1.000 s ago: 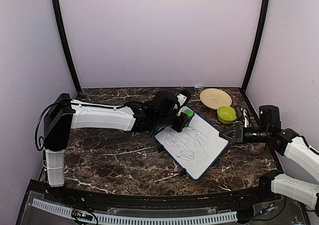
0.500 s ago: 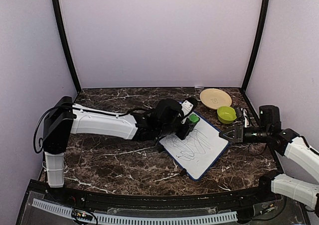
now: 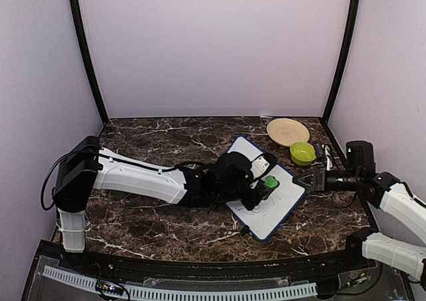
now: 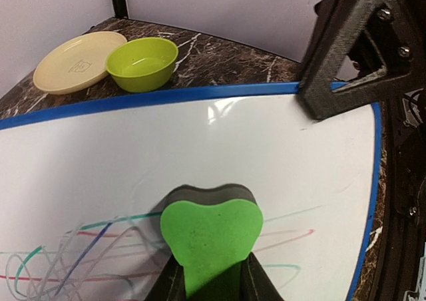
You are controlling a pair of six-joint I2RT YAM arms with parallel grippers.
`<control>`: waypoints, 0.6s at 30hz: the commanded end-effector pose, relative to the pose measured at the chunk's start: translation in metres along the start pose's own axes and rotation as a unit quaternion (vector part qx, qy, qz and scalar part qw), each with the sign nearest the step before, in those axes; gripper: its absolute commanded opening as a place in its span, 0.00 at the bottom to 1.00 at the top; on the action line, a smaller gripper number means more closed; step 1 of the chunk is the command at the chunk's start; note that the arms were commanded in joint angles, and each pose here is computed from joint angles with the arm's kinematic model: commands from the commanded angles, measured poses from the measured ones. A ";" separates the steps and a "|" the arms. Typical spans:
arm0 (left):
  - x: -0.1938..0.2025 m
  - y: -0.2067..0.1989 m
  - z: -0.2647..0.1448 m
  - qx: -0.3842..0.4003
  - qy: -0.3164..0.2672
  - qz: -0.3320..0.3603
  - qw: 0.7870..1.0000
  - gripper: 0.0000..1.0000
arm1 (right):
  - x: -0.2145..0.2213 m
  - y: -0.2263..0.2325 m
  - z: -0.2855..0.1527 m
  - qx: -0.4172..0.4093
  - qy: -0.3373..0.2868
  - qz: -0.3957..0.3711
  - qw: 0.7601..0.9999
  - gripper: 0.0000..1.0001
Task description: Erase the whiteboard
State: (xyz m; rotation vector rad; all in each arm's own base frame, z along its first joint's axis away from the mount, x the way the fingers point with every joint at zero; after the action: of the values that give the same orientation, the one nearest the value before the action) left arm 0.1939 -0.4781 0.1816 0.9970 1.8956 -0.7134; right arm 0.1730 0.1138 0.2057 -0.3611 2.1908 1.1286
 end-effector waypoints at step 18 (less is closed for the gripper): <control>0.001 0.119 -0.012 -0.120 0.033 -0.092 0.988 0.00 | -0.001 0.007 -0.001 -0.021 -0.003 -0.019 1.000 0.00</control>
State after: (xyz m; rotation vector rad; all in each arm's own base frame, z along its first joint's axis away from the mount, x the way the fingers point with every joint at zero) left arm 0.2840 -0.4176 0.1787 0.7268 2.0286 -0.6014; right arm 0.1746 0.1127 0.2053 -0.3428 2.1941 1.1098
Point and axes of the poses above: each gripper's point midway between its finger pads, its own z axis out along the fingers, its own y axis along the line the jaws close on, x = y × z, the point moved 8 cm from there along -z, back along the fingers, and after that the axes turned 4 degrees about -z, right-handed, at the moved point
